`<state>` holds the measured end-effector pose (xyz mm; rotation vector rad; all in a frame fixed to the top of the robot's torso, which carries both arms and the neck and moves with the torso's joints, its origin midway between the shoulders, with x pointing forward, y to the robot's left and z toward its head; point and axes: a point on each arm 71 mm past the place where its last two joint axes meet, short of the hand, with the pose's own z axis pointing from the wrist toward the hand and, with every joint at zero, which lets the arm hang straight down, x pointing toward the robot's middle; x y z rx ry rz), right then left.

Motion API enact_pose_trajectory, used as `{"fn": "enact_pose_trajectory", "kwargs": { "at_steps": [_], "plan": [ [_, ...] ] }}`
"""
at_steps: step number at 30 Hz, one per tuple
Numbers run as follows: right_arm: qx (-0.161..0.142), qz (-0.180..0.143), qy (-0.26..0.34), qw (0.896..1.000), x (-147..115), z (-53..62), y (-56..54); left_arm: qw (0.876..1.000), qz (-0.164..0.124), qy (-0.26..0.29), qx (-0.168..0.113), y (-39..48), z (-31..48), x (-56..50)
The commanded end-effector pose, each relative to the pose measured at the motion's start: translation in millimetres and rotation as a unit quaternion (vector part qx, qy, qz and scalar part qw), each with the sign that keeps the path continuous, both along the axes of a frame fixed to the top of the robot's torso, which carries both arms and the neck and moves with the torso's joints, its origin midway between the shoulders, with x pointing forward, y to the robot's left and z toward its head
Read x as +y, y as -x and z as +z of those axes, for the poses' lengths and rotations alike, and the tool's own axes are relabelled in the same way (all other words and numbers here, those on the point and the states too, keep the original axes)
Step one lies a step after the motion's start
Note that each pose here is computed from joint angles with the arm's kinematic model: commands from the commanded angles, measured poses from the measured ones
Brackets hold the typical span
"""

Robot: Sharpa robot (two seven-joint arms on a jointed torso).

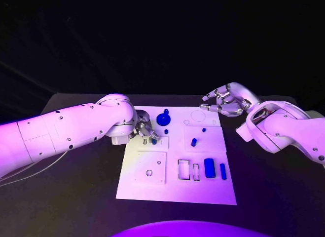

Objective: Assemble the parts on the task board

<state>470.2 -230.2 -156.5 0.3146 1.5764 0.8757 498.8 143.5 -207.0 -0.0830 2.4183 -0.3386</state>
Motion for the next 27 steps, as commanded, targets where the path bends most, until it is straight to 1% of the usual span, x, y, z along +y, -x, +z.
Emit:
{"fn": "enact_pose_trajectory", "kwargs": {
  "at_steps": [1,12,18,21,23,24,27],
  "plan": [
    [0.001,0.006,0.004,1.0,1,-0.6,0.6,1.0,-0.001,0.0,0.0,0.7,0.0,-0.6],
    [0.001,0.006,0.004,1.0,0,-1.3,0.8,1.0,-0.001,0.0,-0.003,1.9,1.1,2.0],
    [0.001,0.005,0.004,1.0,-1,-2.3,0.7,1.0,0.005,0.006,-0.011,3.6,5.3,7.4],
    [0.001,0.003,0.003,1.0,-1,-3.0,0.3,1.0,0.011,0.013,-0.017,4.1,10.2,11.4],
    [0.002,0.002,0.003,1.0,-2,-3.5,0.2,0.999,0.015,0.019,-0.023,4.1,15.5,15.3],
    [0.002,0.001,0.003,1.0,-2,-3.8,0.2,0.999,0.02,0.023,-0.028,3.9,19.7,18.7],
    [0.002,0.0,0.003,1.0,-3,-4.3,-0.1,0.998,0.032,0.033,-0.038,1.9,29.1,26.0]
  ]
}}
